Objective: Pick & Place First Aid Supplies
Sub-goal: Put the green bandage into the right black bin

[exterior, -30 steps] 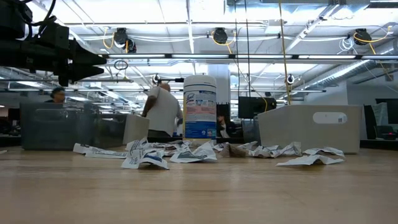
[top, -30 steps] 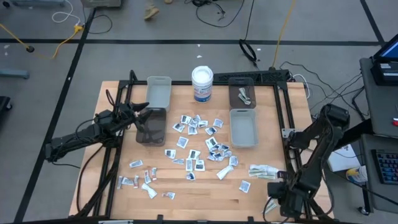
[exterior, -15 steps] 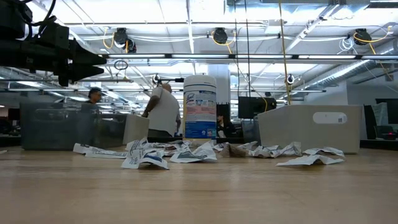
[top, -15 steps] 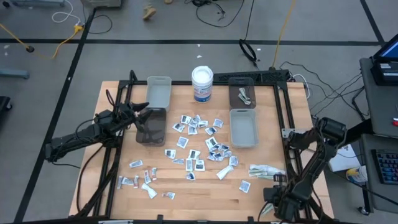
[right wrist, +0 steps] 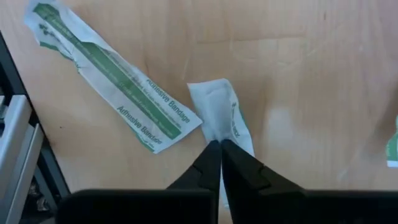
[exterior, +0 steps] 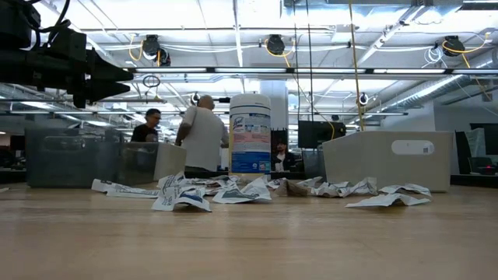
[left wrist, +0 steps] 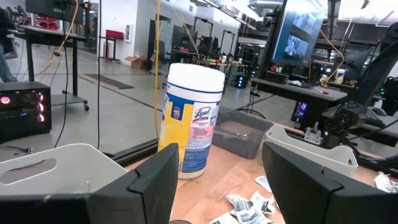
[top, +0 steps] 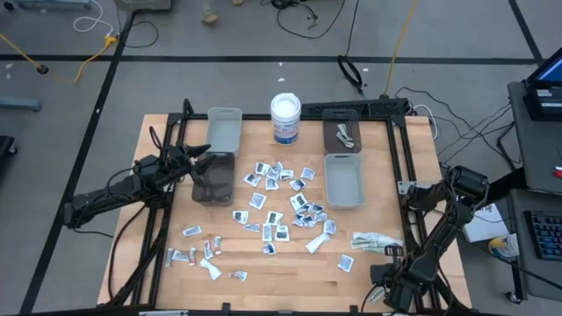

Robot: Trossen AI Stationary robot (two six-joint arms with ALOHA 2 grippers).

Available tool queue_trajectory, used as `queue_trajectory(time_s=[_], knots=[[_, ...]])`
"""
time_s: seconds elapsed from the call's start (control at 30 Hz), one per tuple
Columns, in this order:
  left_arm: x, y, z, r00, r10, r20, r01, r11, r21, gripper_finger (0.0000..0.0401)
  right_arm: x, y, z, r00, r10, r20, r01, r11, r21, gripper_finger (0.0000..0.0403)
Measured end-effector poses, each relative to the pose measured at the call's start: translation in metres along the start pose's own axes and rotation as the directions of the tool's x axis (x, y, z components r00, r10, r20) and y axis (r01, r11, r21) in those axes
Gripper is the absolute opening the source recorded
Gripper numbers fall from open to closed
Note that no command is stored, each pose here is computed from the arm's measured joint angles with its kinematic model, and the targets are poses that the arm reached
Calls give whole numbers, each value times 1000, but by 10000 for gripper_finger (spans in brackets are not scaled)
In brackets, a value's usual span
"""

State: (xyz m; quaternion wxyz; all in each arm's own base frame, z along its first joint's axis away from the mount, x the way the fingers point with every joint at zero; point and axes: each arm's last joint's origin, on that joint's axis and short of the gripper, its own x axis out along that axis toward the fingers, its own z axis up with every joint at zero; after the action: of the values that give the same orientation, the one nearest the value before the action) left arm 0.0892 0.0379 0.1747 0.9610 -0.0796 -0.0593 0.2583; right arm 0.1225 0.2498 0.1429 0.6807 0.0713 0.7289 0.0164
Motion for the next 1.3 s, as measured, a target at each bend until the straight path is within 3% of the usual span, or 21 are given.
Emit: queue_trajectory(time_s=[0.47,0.6,1.03,1.3], knots=[[0,0,0,1000,0,1,0,1000,0,237,-40,-23,-6,1000,-7,-12,7,1000,22,0],[0,0,0,1000,0,0,0,1000,0,237,-56,-31,-4,999,34,6,-34,999,14,0],[0,0,0,1000,0,0,0,1000,0,237,-110,-79,3,990,119,79,-118,993,-24,0],[0,0,0,1000,0,0,0,1000,0,237,-126,-103,3,987,121,105,-119,992,-33,0]])
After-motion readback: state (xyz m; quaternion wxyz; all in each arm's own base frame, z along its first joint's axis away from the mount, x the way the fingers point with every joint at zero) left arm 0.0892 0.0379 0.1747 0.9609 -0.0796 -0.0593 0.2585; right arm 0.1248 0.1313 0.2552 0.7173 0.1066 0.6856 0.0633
